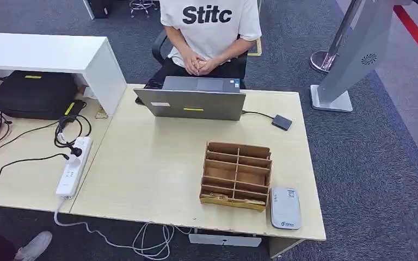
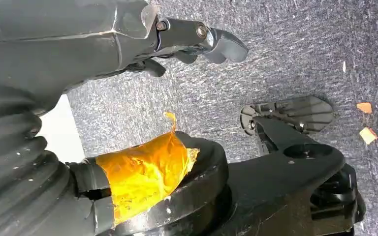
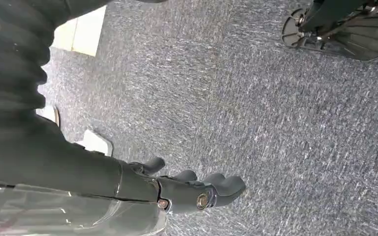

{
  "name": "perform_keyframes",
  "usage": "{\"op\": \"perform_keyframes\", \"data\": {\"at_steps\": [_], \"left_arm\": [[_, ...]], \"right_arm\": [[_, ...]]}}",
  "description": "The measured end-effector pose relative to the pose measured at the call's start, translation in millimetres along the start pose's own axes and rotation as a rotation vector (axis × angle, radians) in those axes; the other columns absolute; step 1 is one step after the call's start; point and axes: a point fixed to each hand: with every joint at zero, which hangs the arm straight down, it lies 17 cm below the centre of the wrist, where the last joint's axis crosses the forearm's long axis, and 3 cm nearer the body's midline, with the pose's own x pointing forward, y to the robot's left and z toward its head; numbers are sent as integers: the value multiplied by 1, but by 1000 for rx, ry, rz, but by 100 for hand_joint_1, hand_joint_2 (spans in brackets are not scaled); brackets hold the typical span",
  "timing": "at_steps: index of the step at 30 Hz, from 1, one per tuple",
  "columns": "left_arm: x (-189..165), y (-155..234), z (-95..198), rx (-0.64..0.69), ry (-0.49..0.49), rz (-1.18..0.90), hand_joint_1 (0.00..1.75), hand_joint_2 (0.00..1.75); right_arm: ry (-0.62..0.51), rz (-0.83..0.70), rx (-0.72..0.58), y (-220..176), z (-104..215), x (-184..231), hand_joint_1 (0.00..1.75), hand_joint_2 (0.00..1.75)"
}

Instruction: Pass the card to the sensor for recognition and then transmit it.

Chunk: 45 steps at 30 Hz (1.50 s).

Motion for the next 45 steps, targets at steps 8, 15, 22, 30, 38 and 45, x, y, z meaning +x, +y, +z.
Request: {"op": "perform_keyframes", "data": {"at_steps": [8, 15, 22, 30, 38, 45], "left_arm": [[1, 1, 0, 3, -4, 4, 0, 0], [3, 0, 0, 3, -17, -20, 0, 0], [2, -1, 0, -2, -14, -29, 0, 0], [-1, 2, 0, 10, 6, -47, 0, 0], [-2, 1, 0, 8, 8, -58, 0, 175], [-2, 1, 0, 6, 7, -66, 0, 175]], "right_arm": [[4, -17, 9, 2, 0, 0, 0, 0], [-3, -70, 139, 26, 6, 2, 0, 0], [13, -106, 167, 30, 7, 0, 0, 0], [19, -116, 169, 30, 7, -1, 0, 0], [66, -131, 149, 28, 7, -9, 0, 175], [75, -136, 150, 28, 7, -9, 0, 175]]}}
